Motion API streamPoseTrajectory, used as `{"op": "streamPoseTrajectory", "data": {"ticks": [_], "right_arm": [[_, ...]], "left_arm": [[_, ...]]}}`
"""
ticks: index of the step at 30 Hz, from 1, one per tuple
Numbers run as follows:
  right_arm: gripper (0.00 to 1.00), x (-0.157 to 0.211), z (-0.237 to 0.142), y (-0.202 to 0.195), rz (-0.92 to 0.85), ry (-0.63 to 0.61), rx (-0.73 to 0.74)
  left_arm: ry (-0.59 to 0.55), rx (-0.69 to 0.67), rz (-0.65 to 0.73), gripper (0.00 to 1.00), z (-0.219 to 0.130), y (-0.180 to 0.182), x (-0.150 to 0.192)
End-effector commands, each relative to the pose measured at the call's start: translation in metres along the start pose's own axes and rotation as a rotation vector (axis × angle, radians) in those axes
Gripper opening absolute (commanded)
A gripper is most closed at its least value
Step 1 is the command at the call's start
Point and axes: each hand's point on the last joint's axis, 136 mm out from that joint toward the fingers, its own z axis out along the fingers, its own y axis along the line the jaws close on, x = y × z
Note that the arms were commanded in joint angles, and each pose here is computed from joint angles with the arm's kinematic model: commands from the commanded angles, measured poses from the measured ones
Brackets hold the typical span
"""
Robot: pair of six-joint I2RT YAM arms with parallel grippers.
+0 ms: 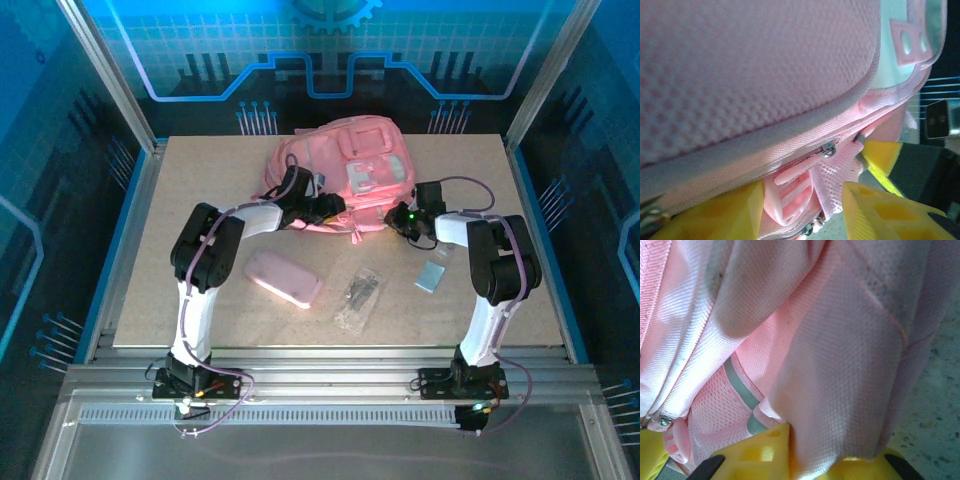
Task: Pack the student bag
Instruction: Unzip the student bag at the top-center of the table.
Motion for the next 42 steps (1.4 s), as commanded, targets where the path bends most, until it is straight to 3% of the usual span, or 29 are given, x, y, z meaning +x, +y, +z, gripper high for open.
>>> {"op": "streamPoseTrajectory", "data": {"ticks": [1,12,31,36,42], "right_arm": [[0.18,0.001,0.0,-0.001,-0.016,0.02,0.011],[0.15,0.0,0.001,0.004,-0.045,0.041,0.011],[0.16,0.001,0.007,0.004,-0.036,0.059,0.01],[0.16,0.0,0.006,0.006,-0.036,0.057,0.005],[0.16,0.001,0.005,0.004,-0.028,0.053,0.007]], "left_arm": [[-0.059,-0.088,0.245,0.45,-0.013,-0.021,-0.021],[-0.006,-0.248,0.45,0.46,-0.003,-0.019,-0.033],[0.209,-0.351,0.531,0.43,0.016,0.002,0.011],[0.216,-0.387,0.55,0.42,0.028,0.008,0.003],[0.257,-0.433,0.544,0.34,0.039,0.022,0.004]]}}
